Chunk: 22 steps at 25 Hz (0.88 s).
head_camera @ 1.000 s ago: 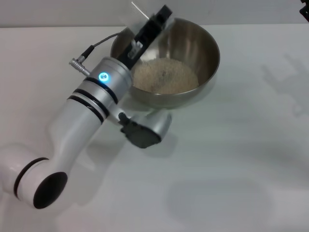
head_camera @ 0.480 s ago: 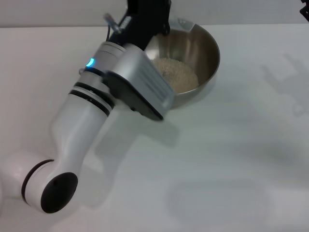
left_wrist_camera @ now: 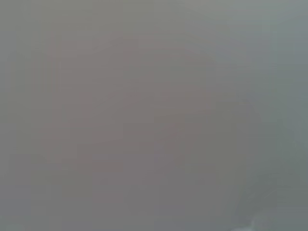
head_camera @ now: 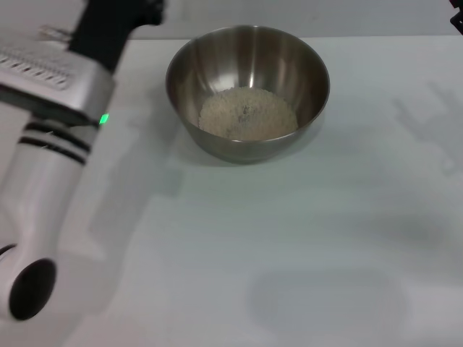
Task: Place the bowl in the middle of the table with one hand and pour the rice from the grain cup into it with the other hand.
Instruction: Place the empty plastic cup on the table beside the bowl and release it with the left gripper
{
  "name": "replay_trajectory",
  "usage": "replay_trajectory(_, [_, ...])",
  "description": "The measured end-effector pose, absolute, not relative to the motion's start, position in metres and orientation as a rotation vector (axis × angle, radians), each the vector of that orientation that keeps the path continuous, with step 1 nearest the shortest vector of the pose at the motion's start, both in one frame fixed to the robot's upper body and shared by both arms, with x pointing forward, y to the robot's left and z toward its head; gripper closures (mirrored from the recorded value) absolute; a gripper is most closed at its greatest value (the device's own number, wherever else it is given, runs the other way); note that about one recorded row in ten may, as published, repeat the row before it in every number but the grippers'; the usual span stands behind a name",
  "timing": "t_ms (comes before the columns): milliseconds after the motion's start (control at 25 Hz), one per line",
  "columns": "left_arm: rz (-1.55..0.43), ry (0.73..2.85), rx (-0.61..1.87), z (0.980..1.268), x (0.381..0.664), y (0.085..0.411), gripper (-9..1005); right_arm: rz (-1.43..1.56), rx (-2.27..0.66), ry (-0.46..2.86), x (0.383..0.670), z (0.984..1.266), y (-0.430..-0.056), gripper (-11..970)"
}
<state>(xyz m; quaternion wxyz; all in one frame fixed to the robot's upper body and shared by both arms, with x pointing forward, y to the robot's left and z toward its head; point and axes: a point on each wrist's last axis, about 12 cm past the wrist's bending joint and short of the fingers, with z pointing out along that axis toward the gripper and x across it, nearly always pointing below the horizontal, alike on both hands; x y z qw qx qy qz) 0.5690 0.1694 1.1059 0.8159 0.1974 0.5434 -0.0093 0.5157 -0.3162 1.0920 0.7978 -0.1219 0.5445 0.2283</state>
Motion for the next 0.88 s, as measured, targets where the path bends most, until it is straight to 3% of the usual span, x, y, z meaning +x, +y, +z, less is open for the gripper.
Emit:
replay_trajectory(160, [0.104, 1.237, 0.388, 1.073, 0.546, 0.214, 935, 0.483, -0.257, 1.180, 0.515, 1.090, -0.318, 119])
replay_trajectory(360, [0.124, 1.261, 0.389, 1.065, 0.539, 0.221, 927, 0.479, -0.258, 1.185, 0.516, 1.089, -0.317, 119])
replay_trajectory(600, [0.207, 1.397, 0.411, 1.030, 0.510, 0.251, 917, 0.472, -0.258, 1.197, 0.517, 1.087, -0.316, 119])
replay_trajectory(880, [0.149, 1.523, 0.381, 1.006, 0.489, 0.266, 905, 0.459, -0.264, 1.204, 0.521, 1.087, -0.315, 119])
